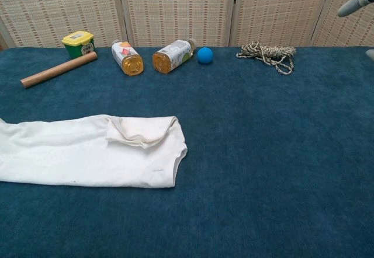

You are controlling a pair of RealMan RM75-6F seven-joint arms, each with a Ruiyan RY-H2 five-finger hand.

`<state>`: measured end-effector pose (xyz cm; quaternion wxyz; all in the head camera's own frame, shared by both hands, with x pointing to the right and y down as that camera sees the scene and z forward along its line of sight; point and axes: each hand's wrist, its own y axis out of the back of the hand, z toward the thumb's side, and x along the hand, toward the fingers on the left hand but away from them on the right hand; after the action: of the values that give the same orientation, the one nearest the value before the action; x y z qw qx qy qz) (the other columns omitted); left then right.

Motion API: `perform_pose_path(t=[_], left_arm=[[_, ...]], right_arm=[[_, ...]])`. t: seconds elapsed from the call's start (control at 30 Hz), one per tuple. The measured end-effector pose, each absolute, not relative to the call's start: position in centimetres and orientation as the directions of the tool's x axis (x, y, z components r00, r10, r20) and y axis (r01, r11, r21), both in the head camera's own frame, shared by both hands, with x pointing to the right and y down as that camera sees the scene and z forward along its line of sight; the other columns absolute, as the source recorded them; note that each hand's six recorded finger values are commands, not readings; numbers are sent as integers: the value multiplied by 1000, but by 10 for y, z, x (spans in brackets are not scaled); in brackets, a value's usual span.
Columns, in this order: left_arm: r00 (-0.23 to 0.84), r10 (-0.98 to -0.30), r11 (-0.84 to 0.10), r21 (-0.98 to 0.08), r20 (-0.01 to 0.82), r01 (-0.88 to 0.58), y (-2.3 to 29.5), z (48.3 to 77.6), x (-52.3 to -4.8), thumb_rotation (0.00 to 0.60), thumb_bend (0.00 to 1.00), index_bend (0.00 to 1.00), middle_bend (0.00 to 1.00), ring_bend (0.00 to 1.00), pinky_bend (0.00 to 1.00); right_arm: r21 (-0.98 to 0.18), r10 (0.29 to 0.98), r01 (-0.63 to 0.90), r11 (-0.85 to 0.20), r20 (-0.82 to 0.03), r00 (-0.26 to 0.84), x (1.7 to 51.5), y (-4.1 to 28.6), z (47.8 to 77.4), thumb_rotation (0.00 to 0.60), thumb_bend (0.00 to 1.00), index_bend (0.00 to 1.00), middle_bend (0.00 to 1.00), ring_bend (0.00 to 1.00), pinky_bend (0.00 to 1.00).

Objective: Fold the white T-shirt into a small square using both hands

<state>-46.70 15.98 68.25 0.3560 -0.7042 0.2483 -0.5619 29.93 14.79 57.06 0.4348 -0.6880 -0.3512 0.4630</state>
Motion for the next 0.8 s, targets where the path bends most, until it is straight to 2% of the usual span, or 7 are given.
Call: perform_pose_path(t=[0.27, 0.57, 0.8], left_arm=[[354, -729, -643, -763, 586, -63, 142, 660, -382, 600, 510, 709, 872, 791, 913], [394, -724, -631, -774, 566, -48, 121, 642, -314, 600, 511, 708, 870, 787, 913], [414, -729, -606, -795, 545, -22, 117, 639, -274, 600, 511, 704, 868, 785, 913]], right_arm=[[-925, 893, 86, -370, -328, 309, 308, 149, 567, 600, 447, 191, 956, 974, 1000], [-925, 897, 91, -369, -328, 297, 315, 150, 567, 600, 447, 191, 956, 975, 1000], [-925, 899, 91, -369, -331, 286, 321, 151, 566, 600, 446, 191, 956, 975, 1000]])
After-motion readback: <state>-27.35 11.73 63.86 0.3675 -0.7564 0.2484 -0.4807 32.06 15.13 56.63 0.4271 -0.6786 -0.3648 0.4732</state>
